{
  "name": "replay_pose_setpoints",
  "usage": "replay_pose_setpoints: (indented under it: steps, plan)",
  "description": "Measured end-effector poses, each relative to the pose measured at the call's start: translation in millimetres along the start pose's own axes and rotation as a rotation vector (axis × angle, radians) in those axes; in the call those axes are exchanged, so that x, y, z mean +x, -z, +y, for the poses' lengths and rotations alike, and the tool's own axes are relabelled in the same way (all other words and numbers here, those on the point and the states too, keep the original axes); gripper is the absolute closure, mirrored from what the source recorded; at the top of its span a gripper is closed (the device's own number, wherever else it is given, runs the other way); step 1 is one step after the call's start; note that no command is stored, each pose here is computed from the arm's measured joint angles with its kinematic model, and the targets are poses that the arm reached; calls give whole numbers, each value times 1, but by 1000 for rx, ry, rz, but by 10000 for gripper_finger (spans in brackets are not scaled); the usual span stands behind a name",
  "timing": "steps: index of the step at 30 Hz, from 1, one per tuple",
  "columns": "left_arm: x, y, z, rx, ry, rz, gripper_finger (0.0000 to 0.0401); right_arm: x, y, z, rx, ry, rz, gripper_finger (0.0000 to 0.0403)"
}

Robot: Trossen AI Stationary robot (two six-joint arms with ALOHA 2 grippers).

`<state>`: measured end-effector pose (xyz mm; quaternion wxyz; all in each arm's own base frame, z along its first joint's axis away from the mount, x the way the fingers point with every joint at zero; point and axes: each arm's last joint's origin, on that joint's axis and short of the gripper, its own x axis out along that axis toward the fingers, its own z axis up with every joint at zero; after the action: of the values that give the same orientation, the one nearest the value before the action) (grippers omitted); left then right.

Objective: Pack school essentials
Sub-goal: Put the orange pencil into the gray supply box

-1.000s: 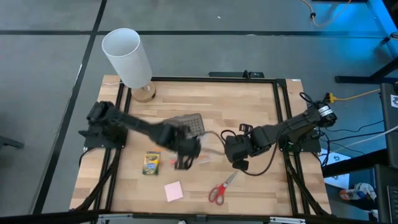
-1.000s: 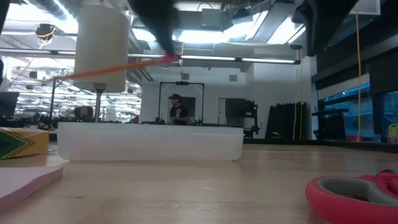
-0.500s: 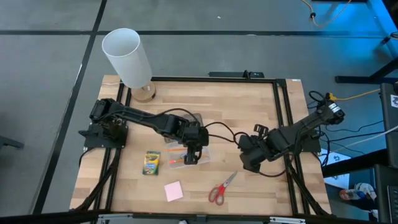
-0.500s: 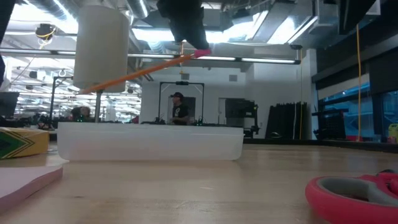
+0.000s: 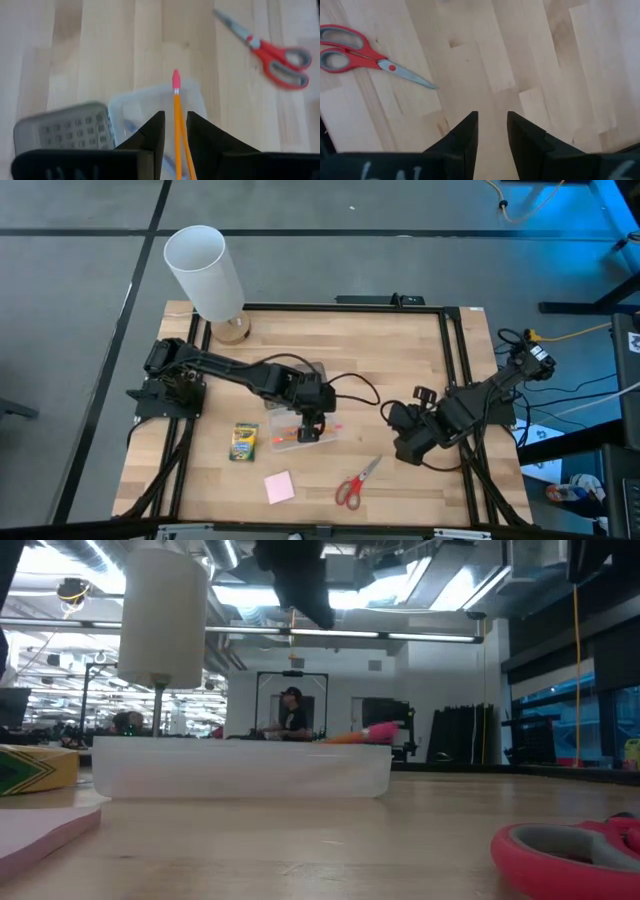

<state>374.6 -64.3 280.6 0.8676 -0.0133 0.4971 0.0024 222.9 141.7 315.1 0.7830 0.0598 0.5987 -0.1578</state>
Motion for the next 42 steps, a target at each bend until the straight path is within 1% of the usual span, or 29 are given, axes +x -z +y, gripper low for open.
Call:
replay_pose_setpoints:
  steps: [5, 9, 12, 16, 19, 23, 25, 27, 30, 33, 37, 42]
  plan:
    - [-8, 8, -5, -12, -3, 63, 330, -1, 3, 3, 17, -7, -5, 297]
    - [-24, 19, -14, -33, 1, 116, 327, -2, 0, 6, 39, -25, -52, 297]
    - [-40, 30, -26, -55, 16, 164, 330, 0, -5, 11, 58, -26, -137, 297]
    - [-62, 49, -50, -48, 27, 235, 332, 13, -14, 16, 71, 41, -174, 297]
    - [-74, 65, -74, -14, 25, 271, 333, 36, -23, 21, 82, 78, -160, 297]
    - [-85, 85, -105, 67, -3, 276, 333, 91, -31, 27, 38, 50, -125, 297]
    - [-89, 93, -116, 78, -20, 261, 333, 115, -35, 21, 44, 41, -121, 297]
    - [-92, 99, -125, 75, -52, 227, 333, 134, -38, 11, 86, 26, -128, 297]
    - [-97, 107, -136, 85, -85, 183, 333, 159, -44, 1, 134, -69, -173, 297]
    - [-102, 114, -146, 91, -96, 153, 333, 175, -45, -3, 172, -161, -227, 297]
    - [-106, 121, -153, 108, -117, 114, 333, 186, -43, -6, 184, -197, -283, 297]
    - [-109, 124, -157, 123, -127, 93, 333, 189, -44, -4, 180, -253, -349, 297]
